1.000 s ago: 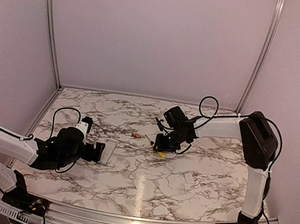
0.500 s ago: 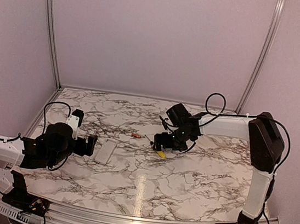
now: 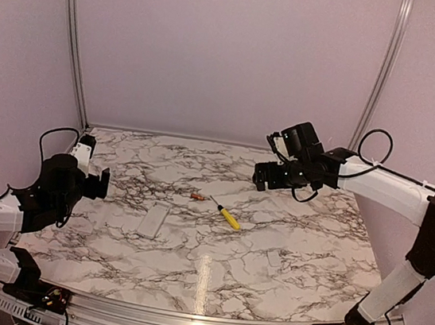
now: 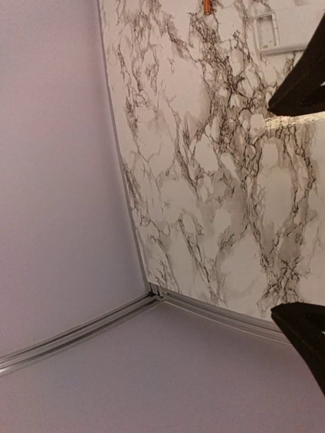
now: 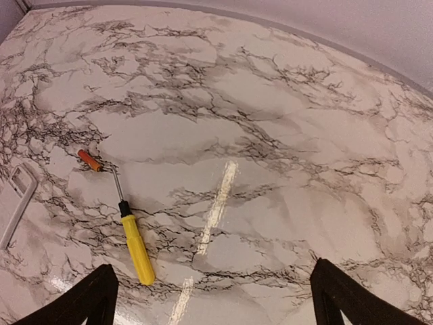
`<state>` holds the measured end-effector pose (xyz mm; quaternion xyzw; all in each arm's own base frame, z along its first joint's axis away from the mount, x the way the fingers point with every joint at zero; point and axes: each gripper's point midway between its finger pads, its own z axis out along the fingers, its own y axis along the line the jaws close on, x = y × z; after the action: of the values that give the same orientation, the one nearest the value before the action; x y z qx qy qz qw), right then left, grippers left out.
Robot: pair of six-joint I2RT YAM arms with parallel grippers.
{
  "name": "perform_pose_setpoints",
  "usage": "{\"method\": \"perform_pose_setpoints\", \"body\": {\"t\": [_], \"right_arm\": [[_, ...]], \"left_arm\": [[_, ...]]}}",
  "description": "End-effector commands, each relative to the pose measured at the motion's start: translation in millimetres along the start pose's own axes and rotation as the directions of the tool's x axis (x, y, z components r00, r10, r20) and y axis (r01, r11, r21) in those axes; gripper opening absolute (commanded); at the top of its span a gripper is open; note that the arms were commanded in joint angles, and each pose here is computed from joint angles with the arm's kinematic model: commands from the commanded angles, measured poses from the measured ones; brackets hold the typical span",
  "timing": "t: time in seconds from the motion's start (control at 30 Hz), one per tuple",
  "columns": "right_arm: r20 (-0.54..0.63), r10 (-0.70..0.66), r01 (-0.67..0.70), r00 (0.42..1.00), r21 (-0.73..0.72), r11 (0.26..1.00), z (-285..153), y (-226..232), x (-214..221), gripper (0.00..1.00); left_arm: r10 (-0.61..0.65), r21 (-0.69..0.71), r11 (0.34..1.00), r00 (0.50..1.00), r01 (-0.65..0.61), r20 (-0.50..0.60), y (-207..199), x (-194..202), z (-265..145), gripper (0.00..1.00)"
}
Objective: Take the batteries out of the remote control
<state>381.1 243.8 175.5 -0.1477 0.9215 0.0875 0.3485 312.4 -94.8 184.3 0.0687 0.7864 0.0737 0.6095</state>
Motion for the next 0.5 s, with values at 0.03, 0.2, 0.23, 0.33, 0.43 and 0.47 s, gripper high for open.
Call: {"method": "perform_pose_setpoints", "body": {"t": [0.03, 0.2, 0.23, 0.33, 0.43, 0.47], "right_arm": [[0.237, -0.097, 0.056, 0.967, 0.174, 0.983, -40.7, -39.9, -26.7, 0.99], [0.337, -0.186, 0.101, 0.923, 0.254, 0.962, -63.3, -56.3, -22.2, 0.99], [0.325, -0.216, 0.134, 0.921, 0.256, 0.957, -62.1, -56.2, -16.8, 0.99], [0.270, -0.255, 0.180, 0.928, 0.272, 0.945, -58.4, -58.5, -7.1, 0.99], [0.250, -0.224, 0.136, 0.942, 0.327, 0.935, -61.2, -70.1, -7.6, 0.99], [0.256, -0.206, 0.110, 0.944, 0.345, 0.932, -63.0, -74.2, -8.7, 0.99]], "left_arm": [[-0.025, -0.019, 1.000, 1.000, 0.024, -0.008, 26.4, 6.7, 24.1, 0.99], [-0.105, -0.046, 0.993, 0.994, 0.105, -0.016, 54.0, 24.4, 46.0, 0.99], [-0.115, -0.045, 0.992, 0.993, 0.114, -0.023, 57.3, 30.0, 50.1, 0.99], [-0.141, -0.050, 0.989, 0.989, 0.139, -0.043, 65.9, 47.1, 60.8, 0.99], [-0.178, -0.038, 0.983, 0.984, 0.177, -0.024, 73.4, 48.0, 68.9, 0.99], [-0.186, -0.029, 0.982, 0.982, 0.186, -0.006, 75.1, 44.8, 70.6, 0.99]]}}
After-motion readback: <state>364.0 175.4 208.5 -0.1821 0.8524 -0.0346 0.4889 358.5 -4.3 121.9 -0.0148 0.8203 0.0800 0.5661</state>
